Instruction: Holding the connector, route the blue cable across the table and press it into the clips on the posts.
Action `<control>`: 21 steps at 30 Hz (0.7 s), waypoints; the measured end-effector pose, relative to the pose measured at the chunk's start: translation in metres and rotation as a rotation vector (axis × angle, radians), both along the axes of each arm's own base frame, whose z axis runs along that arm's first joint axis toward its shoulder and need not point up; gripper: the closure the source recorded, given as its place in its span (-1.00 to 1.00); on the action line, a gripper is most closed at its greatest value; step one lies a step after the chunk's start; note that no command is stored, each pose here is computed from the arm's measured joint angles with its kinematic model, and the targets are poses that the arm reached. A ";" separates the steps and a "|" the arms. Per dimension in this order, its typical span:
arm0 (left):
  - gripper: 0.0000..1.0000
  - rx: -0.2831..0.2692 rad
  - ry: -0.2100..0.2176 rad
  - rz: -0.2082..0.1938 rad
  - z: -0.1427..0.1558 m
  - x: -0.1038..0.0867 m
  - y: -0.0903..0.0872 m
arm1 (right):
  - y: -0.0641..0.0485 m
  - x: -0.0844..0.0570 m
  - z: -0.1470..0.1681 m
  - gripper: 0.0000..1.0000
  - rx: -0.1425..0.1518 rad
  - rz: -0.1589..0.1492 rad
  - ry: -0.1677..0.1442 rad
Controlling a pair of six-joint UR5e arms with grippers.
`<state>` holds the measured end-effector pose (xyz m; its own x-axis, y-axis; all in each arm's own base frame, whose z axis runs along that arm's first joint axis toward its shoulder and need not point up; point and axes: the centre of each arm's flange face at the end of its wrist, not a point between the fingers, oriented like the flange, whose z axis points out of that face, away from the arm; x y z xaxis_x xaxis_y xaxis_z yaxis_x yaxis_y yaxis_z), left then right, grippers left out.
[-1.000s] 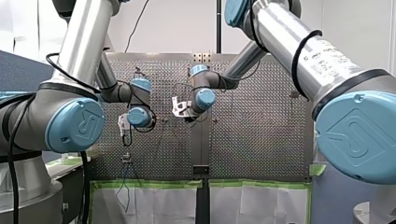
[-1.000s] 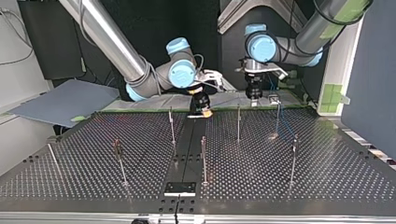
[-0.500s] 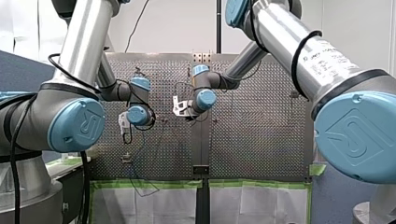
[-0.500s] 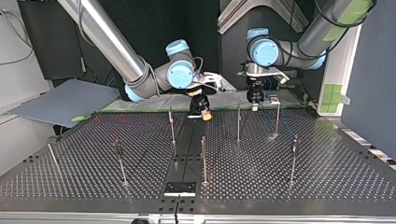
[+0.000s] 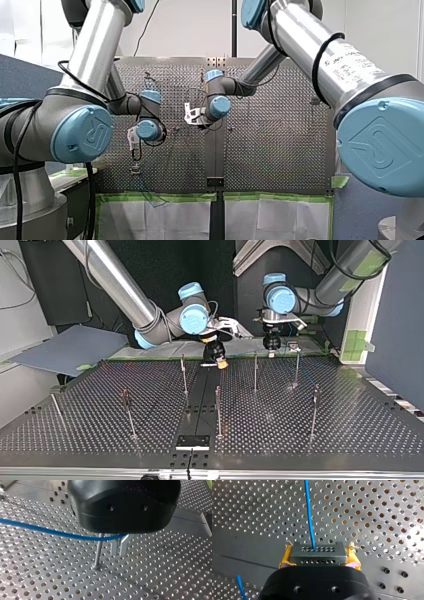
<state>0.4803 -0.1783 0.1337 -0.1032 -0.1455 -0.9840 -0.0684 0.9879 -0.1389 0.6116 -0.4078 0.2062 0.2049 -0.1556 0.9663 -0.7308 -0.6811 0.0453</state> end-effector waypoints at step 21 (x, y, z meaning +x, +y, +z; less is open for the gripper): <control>0.99 -0.019 -0.018 -0.029 -0.004 0.024 0.000 | -0.012 0.004 -0.014 1.00 0.014 0.019 -0.070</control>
<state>0.5042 -0.1780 0.1294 -0.0897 -0.1612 -0.9828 -0.0371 0.9867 -0.1584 0.6152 -0.4197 0.1918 0.1400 -0.1660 0.9761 -0.7186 -0.6952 -0.0152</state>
